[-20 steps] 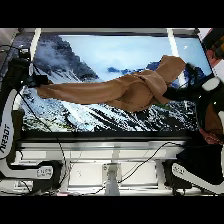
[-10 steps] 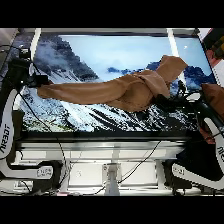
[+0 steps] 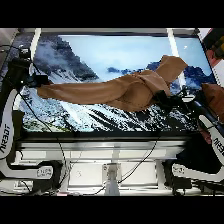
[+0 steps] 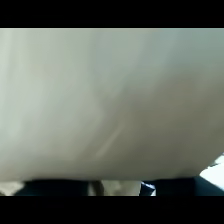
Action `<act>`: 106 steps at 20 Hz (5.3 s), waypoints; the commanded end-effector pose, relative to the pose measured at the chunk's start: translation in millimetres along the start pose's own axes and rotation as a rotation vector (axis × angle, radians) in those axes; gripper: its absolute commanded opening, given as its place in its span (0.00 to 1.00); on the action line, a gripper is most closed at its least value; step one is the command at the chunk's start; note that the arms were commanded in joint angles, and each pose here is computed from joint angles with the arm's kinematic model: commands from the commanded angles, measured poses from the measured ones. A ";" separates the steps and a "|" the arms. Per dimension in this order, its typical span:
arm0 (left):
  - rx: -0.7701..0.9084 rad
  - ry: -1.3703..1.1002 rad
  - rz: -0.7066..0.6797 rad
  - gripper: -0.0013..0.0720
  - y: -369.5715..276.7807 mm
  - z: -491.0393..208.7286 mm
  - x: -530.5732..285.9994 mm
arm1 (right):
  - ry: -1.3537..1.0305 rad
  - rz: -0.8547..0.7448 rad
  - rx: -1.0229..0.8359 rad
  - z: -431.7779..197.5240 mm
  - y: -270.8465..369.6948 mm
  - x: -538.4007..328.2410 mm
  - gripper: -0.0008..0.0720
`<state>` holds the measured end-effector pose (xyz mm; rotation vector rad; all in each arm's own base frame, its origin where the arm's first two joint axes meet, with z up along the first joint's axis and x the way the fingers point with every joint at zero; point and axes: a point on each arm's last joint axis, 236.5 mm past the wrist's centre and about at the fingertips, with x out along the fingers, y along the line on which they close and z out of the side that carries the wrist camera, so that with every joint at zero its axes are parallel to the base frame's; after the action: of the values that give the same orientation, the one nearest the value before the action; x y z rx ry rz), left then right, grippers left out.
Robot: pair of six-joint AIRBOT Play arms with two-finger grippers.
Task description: Fold the clothes and pants, and hang the long-sleeved shirts on hangers.
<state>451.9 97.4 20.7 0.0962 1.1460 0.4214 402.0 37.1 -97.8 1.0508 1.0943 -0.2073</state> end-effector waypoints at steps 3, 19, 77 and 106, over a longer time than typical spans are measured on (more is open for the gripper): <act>0.000 -0.003 -0.001 0.05 -0.4 0.6 0.0 | -0.013 0.046 0.129 6.3 7.9 8.3 0.25; 0.040 -0.553 0.038 0.05 36.0 109.4 -104.9 | -0.354 0.105 -0.711 120.1 208.1 -166.8 0.05; -0.631 0.073 -0.508 0.79 67.5 -88.0 90.1 | 0.610 -0.333 -1.028 -29.3 10.0 -180.8 0.05; -0.709 -0.104 -0.554 0.05 57.3 -11.8 92.1 | 0.528 -0.315 -0.967 -21.9 22.2 -171.2 0.05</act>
<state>424.0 189.8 -81.9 -0.7825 0.9229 0.3546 311.1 9.1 51.7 0.0184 1.6096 0.3945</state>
